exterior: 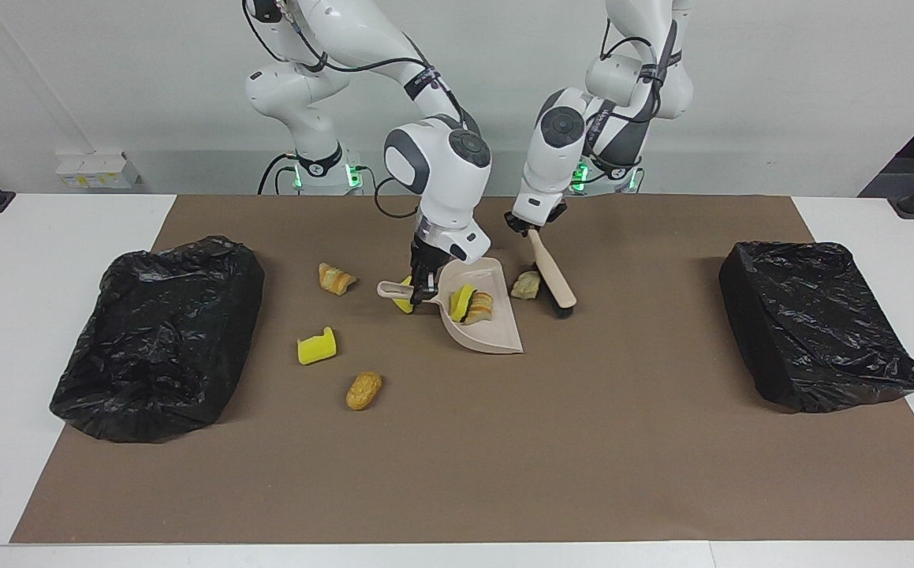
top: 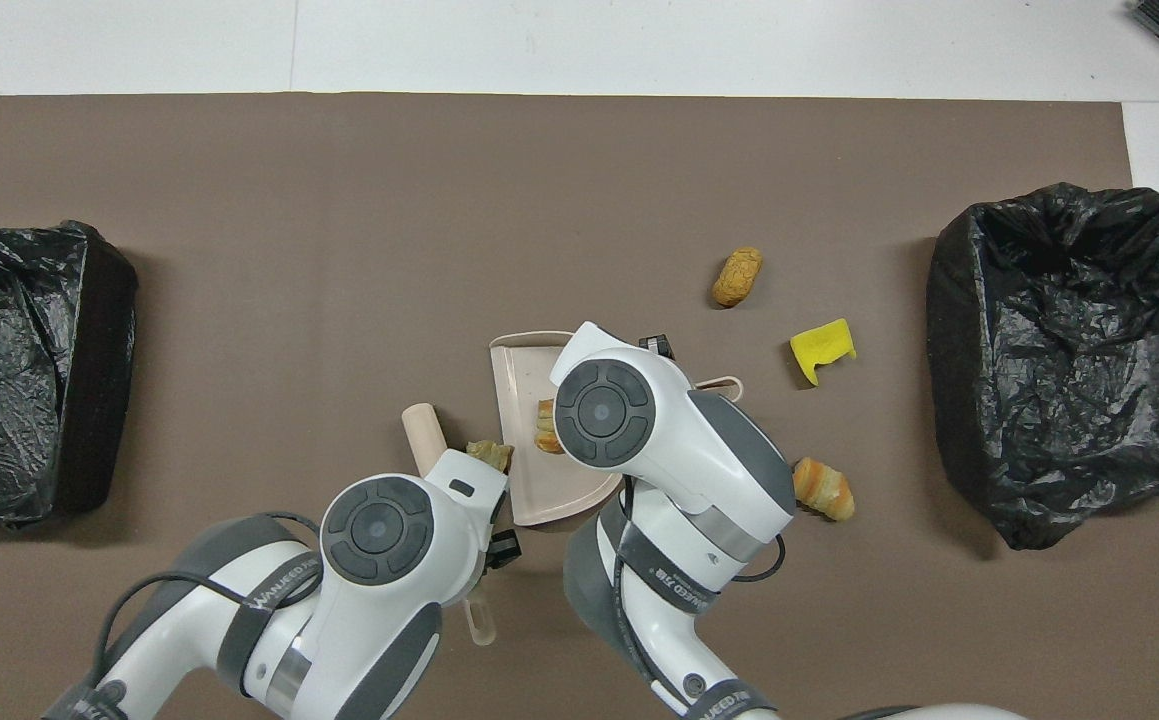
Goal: Sweep and dump trash in bin
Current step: 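Sweep bread and sponge into the dustpan with the left gripper's brush, then carry the dustpan with the right gripper over the nearby black bin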
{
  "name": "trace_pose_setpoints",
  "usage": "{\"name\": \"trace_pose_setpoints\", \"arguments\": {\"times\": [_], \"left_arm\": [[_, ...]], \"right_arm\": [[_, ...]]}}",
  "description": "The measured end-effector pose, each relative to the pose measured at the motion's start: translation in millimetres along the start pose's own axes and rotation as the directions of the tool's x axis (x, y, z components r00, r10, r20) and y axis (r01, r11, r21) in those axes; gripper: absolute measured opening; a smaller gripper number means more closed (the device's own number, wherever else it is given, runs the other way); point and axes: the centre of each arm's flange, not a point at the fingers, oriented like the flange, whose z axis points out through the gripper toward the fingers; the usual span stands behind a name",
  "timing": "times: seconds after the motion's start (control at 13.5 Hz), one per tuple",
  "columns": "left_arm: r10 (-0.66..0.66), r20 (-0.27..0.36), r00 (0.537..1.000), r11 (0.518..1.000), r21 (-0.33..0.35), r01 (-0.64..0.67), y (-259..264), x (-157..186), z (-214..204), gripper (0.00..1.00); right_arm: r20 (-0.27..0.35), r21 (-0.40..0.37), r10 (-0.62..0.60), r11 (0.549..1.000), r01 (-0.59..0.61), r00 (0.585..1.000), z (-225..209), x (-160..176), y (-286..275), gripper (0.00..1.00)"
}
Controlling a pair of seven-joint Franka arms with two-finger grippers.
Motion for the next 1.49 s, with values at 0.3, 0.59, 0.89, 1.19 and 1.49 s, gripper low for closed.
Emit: {"name": "trace_pose_setpoints", "arguments": {"times": [0.3, 0.59, 0.89, 1.19, 1.49], "left_arm": [[0.064, -0.028, 0.998, 0.996, -0.064, -0.065, 24.0, -9.2, 2.4, 0.26], [0.103, -0.044, 0.994, 0.99, -0.093, -0.106, 40.5, -15.8, -6.7, 0.26], [0.091, -0.048, 0.995, 0.993, -0.066, -0.094, 50.1, -22.5, -18.7, 0.26], [0.075, -0.059, 0.995, 0.996, 0.046, -0.073, 52.1, -21.3, -53.4, 0.26], [0.03, -0.045, 0.999, 0.997, 0.069, -0.026, 50.6, -25.4, -56.6, 0.26]], "right_arm": [[-0.034, -0.001, 0.051, 0.999, -0.051, 0.998, -0.6, 4.1, 2.3, 0.31], [-0.074, 0.023, 0.152, 0.988, -0.15, 0.986, 0.5, -6.9, 10.4, 0.31], [-0.182, 0.1, 0.299, 0.953, -0.285, 0.937, -4.3, -48.6, 28.2, 0.31], [-0.248, 0.112, 0.357, 0.934, -0.339, 0.901, -19.1, -82.3, 41.2, 0.31], [-0.282, 0.084, 0.332, 0.943, -0.322, 0.9, -31.6, -114.0, 49.9, 0.31]]}}
